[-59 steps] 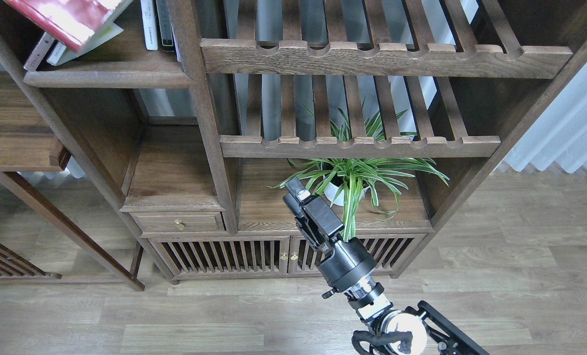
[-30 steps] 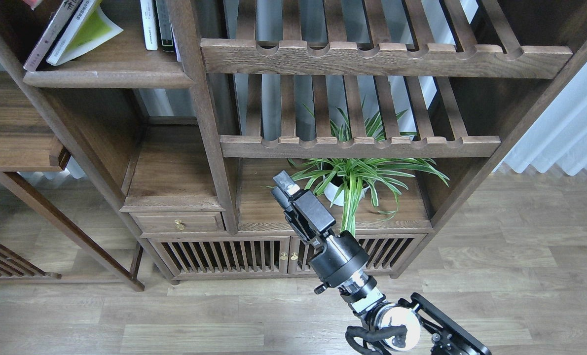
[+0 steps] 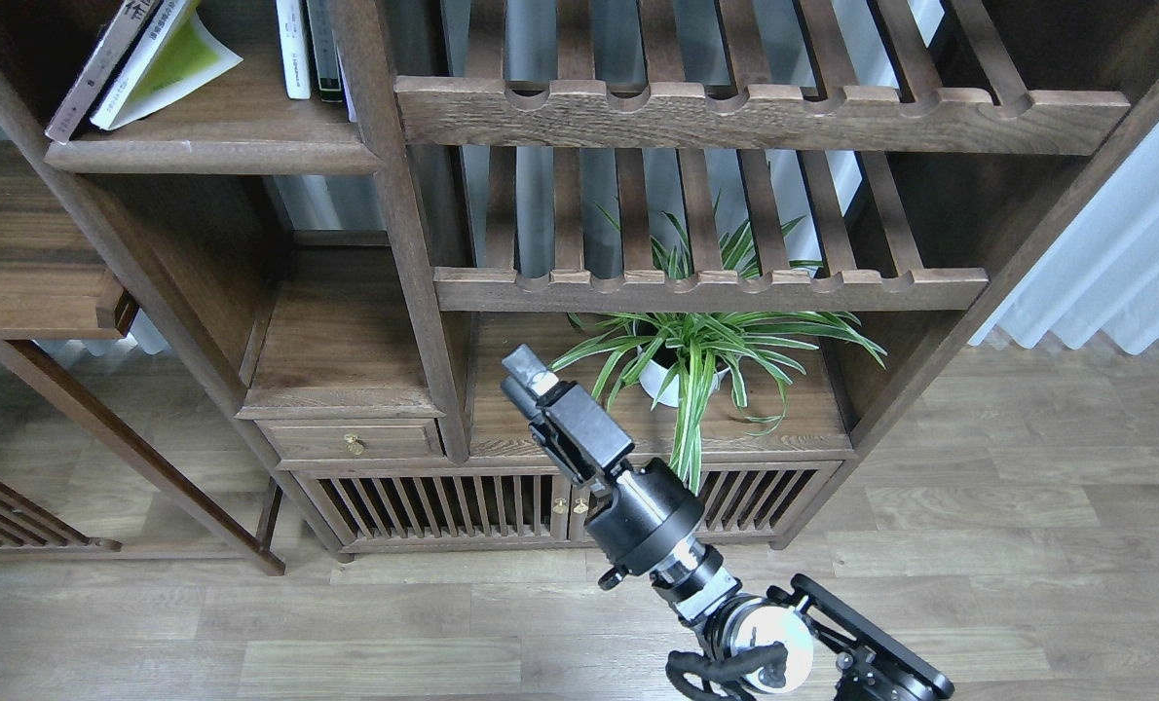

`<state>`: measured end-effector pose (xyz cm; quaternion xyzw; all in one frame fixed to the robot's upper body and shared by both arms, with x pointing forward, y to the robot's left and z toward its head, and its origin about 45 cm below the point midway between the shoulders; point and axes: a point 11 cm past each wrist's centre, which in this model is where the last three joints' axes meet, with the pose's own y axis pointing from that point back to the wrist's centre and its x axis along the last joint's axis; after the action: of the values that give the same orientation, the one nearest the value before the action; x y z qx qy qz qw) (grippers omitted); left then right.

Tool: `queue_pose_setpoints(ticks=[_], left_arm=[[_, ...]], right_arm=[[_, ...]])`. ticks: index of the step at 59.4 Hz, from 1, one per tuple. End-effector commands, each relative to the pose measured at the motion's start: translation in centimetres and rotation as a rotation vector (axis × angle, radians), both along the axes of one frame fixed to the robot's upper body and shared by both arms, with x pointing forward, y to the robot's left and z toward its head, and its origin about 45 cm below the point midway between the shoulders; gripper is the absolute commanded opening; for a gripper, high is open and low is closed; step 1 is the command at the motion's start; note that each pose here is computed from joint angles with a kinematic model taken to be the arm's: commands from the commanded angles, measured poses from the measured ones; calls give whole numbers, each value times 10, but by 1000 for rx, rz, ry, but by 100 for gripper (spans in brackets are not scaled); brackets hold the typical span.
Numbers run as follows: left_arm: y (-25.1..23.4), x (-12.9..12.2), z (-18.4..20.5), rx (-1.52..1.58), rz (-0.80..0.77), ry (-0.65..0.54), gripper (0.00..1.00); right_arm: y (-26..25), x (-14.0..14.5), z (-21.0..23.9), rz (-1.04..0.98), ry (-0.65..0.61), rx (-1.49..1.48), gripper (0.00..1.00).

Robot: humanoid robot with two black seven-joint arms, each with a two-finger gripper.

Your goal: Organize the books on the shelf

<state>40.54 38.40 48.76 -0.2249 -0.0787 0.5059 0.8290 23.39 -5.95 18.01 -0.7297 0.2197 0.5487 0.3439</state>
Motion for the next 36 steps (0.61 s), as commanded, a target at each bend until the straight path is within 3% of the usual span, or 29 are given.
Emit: queue_pose_setpoints(ticks=[1,25,36], left_arm=[[-2,3,3,79,46,-13,0],[-9,9,10,250,134,-48,0],[1,16,24,232,246,-72,0]], right_arm=[[3,-3,4,10,-4,11,75],[23,-25,5,97,1,25,75],[30,-35,6,129,4,36,75]])
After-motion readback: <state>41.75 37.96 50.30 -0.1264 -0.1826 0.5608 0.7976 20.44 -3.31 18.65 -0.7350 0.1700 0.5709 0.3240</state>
